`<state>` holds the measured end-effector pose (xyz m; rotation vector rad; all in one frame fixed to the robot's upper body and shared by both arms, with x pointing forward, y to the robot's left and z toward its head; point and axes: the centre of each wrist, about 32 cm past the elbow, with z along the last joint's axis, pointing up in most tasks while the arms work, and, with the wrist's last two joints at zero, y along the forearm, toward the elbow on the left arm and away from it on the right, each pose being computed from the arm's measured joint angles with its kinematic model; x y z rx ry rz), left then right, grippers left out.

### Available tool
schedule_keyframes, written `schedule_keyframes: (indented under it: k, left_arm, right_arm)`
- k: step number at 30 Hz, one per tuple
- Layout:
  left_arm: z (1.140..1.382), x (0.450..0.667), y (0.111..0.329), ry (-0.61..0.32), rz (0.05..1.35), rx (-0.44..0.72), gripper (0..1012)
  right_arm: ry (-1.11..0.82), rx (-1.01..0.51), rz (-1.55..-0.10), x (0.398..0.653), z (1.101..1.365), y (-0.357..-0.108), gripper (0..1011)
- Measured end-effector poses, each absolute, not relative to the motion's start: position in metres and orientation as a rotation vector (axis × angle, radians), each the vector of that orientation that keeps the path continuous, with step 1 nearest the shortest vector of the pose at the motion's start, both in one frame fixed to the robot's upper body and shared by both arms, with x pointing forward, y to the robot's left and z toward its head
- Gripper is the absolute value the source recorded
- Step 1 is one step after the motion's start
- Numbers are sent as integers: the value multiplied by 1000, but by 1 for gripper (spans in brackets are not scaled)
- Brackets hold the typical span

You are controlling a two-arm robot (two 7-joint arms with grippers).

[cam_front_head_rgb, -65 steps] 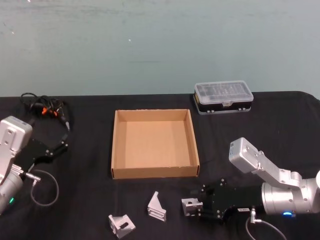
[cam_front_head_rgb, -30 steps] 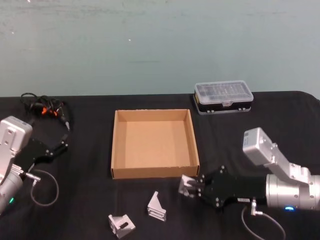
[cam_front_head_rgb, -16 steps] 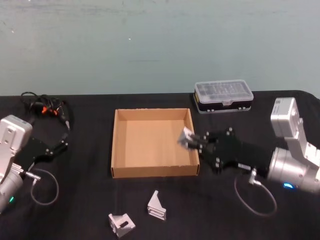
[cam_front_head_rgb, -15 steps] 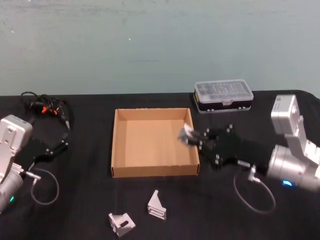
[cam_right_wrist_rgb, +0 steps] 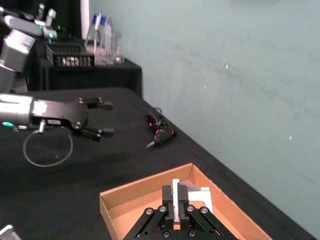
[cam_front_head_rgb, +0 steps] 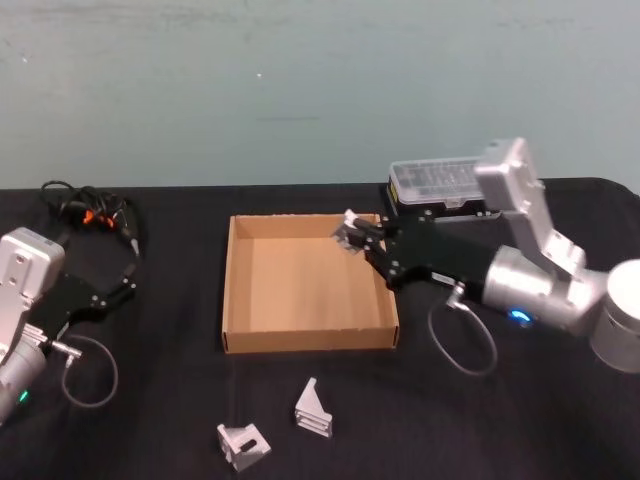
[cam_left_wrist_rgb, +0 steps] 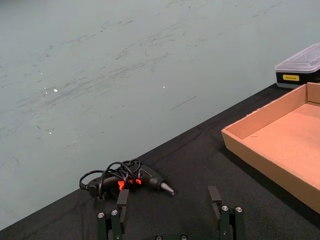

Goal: Use one hand to pick up the angle iron from the table and place it into the box.

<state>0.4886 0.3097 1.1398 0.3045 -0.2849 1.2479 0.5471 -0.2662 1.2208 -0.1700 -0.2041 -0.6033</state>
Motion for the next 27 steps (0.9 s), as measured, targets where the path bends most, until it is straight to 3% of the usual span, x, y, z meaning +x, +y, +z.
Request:
schedule_keyframes:
  k: [16, 27]
  left_arm:
    - [1140, 489, 310, -285, 1248, 304, 1000]
    - [1140, 489, 310, -285, 1248, 304, 1000]
  right_arm:
    - [-18, -379, -549, 602, 1247, -233, 66]
    - [117, -491, -518, 622, 1244, -222, 66]
